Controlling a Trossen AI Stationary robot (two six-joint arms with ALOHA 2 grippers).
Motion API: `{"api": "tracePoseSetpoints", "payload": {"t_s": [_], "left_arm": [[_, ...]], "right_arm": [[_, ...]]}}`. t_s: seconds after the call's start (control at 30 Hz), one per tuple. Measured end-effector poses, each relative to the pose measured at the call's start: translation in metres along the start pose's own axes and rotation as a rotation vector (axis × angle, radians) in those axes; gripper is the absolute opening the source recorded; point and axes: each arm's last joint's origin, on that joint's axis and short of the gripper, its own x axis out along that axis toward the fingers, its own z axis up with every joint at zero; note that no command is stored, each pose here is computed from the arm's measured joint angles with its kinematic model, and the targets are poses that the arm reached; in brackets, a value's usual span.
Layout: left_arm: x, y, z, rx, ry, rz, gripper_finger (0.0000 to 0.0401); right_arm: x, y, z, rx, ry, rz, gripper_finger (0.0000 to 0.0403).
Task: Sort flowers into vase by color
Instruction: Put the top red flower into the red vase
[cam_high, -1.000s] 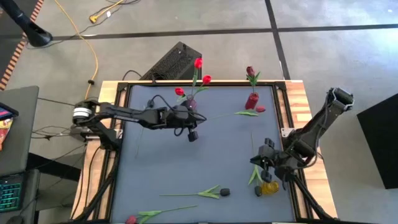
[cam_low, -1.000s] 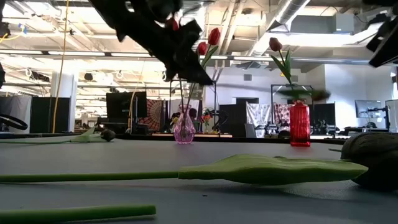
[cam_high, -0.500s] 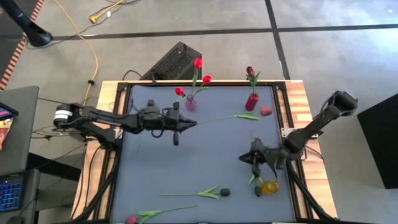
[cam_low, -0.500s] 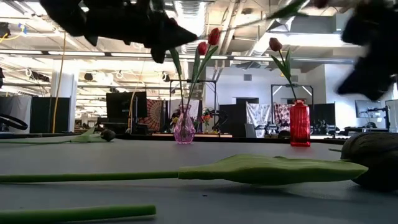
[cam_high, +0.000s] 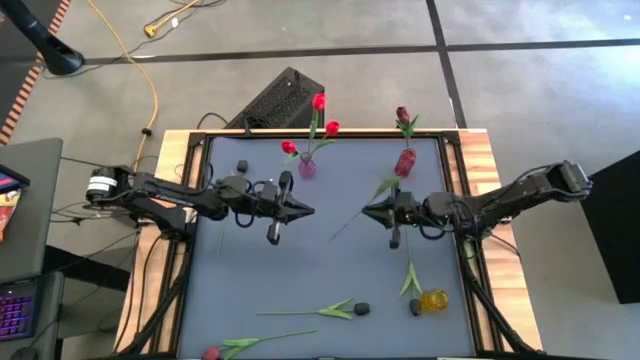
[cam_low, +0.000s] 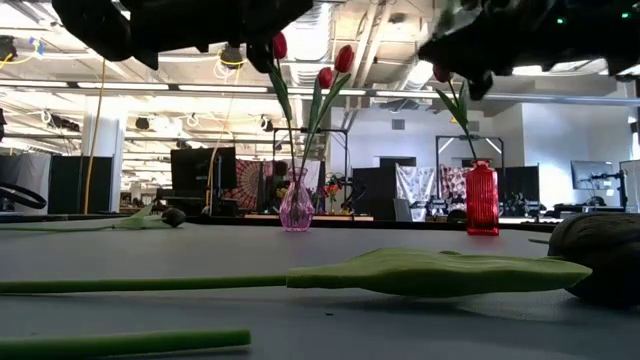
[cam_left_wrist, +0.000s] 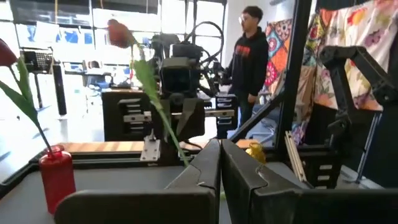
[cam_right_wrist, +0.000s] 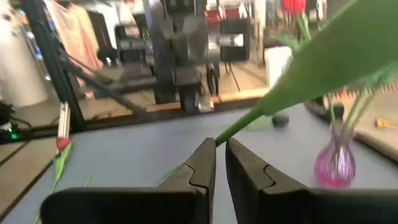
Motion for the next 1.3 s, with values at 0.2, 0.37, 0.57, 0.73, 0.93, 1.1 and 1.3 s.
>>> {"api": "tracePoseSetpoints", "payload": {"t_s": [0.2,0.37,0.57,0.73,0.93,1.1,1.3], "left_arm": [[0.000,0.000,-0.002,-0.005,0.016,0.011,0.0000],[0.000,0.002,-0.010,-0.032,0.098,0.078,0.0000],[-0.003,0.004,-0.023,-0.093,0.231,0.140,0.0000],[-0.004,0.001,-0.031,-0.066,0.306,0.156,0.0007],[-0.004,-0.002,-0.038,-0.097,0.345,0.250,0.0054],[-0.001,-0.004,-0.048,-0.074,0.386,0.264,0.0109],[0.007,-0.008,-0.065,-0.118,0.390,0.244,0.0144]], "right_arm": [[0.002,-0.006,0.001,-0.037,0.005,0.058,0.0101],[0.001,-0.003,-0.003,-0.041,0.041,0.088,0.0139],[-0.003,0.001,-0.022,0.058,0.245,0.088,0.0168],[-0.006,-0.001,-0.034,0.137,0.376,0.044,0.0174],[-0.006,-0.013,-0.038,0.375,0.377,-0.174,0.0171],[-0.006,-0.015,-0.039,0.308,0.397,-0.150,0.0170],[-0.002,-0.009,-0.029,-0.031,0.430,-0.030,0.0169]]}}
